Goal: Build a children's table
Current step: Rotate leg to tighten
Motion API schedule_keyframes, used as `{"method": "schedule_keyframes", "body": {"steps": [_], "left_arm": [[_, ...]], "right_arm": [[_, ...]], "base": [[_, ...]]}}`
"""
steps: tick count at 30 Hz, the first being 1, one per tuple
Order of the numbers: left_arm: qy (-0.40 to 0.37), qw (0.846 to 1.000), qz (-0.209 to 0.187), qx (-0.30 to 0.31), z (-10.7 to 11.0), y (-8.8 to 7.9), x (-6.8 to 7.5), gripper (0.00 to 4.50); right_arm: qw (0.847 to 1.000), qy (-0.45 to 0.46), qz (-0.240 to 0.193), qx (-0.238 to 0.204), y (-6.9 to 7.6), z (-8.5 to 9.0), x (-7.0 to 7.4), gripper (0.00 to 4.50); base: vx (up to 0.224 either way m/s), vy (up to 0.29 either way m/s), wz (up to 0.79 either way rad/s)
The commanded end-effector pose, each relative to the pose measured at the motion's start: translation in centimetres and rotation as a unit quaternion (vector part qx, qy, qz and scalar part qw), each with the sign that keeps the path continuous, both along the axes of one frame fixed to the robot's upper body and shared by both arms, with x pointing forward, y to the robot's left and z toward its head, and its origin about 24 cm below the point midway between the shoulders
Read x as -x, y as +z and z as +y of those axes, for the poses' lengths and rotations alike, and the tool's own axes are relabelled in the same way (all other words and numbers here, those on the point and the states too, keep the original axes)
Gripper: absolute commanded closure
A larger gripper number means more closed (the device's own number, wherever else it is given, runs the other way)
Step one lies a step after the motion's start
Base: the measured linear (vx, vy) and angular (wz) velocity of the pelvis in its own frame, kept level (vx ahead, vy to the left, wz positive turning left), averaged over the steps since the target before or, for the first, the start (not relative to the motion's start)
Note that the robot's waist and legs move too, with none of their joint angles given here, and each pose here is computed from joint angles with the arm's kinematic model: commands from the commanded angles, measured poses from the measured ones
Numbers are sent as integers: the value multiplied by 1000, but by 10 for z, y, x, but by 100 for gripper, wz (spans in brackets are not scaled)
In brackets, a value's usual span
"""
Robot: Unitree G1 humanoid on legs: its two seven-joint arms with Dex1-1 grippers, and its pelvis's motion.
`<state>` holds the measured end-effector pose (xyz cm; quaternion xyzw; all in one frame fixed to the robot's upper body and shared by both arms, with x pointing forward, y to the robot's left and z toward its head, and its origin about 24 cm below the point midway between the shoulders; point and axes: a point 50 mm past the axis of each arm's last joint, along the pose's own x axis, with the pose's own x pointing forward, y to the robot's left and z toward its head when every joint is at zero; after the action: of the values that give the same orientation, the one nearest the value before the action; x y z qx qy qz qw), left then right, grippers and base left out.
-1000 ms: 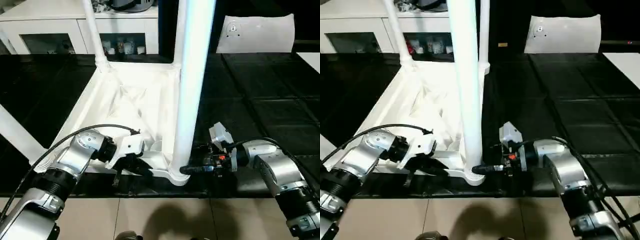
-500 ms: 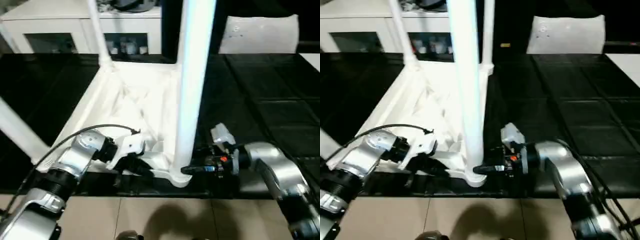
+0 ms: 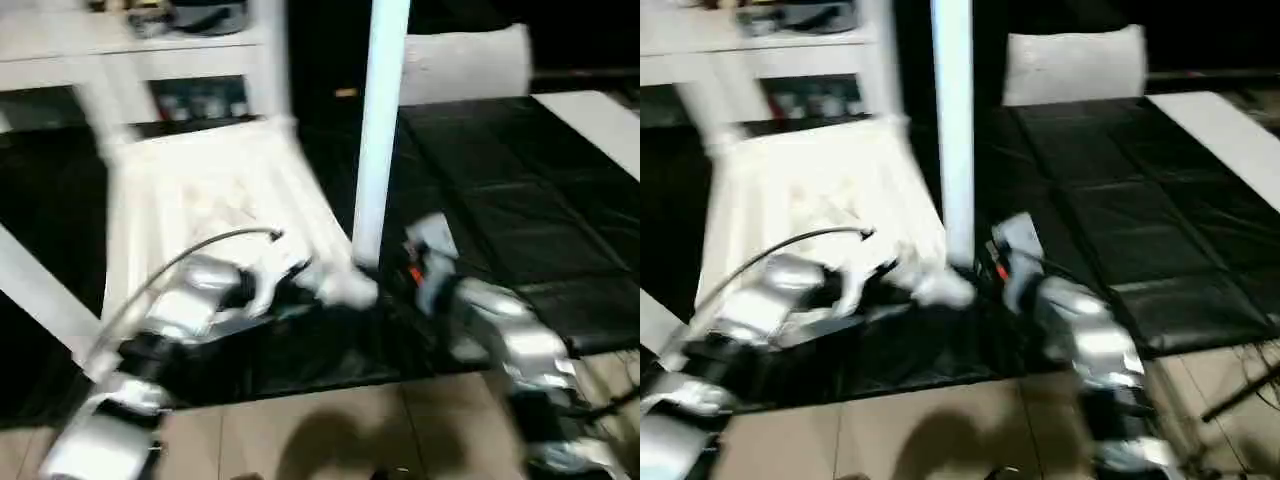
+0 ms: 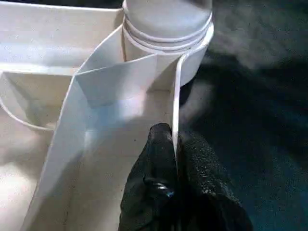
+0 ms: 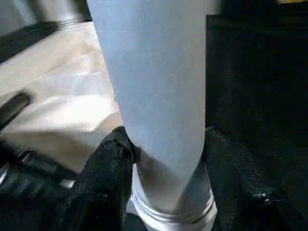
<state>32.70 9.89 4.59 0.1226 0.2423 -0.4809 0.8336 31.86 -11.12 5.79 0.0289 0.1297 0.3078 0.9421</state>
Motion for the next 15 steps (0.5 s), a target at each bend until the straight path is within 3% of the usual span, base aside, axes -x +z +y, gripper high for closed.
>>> {"method": "schedule_keyframes", "body": {"steps": [1,6,9,11,15], "left_arm": [[-18,998,-34,41,-32,19,-4,450],[-18,998,-45,40,-40,20,-2,450],[-39,997,-41,43,-36,19,2,450],[-40,997,-41,43,-36,19,2,450],[-78,996,-37,33,-23,15,7,450]], "right_arm": [[998,57,32,-20,-9,40,8,259],[1000,4,13,-10,-9,37,2,259],[1000,19,-15,-12,-8,23,8,190],[1000,20,-16,-13,-8,22,9,180],[997,46,-45,-37,-2,1,15,143]], "base": [[0,0,0],[0,0,0],[0,0,0],[0,0,0],[0,0,0]]}}
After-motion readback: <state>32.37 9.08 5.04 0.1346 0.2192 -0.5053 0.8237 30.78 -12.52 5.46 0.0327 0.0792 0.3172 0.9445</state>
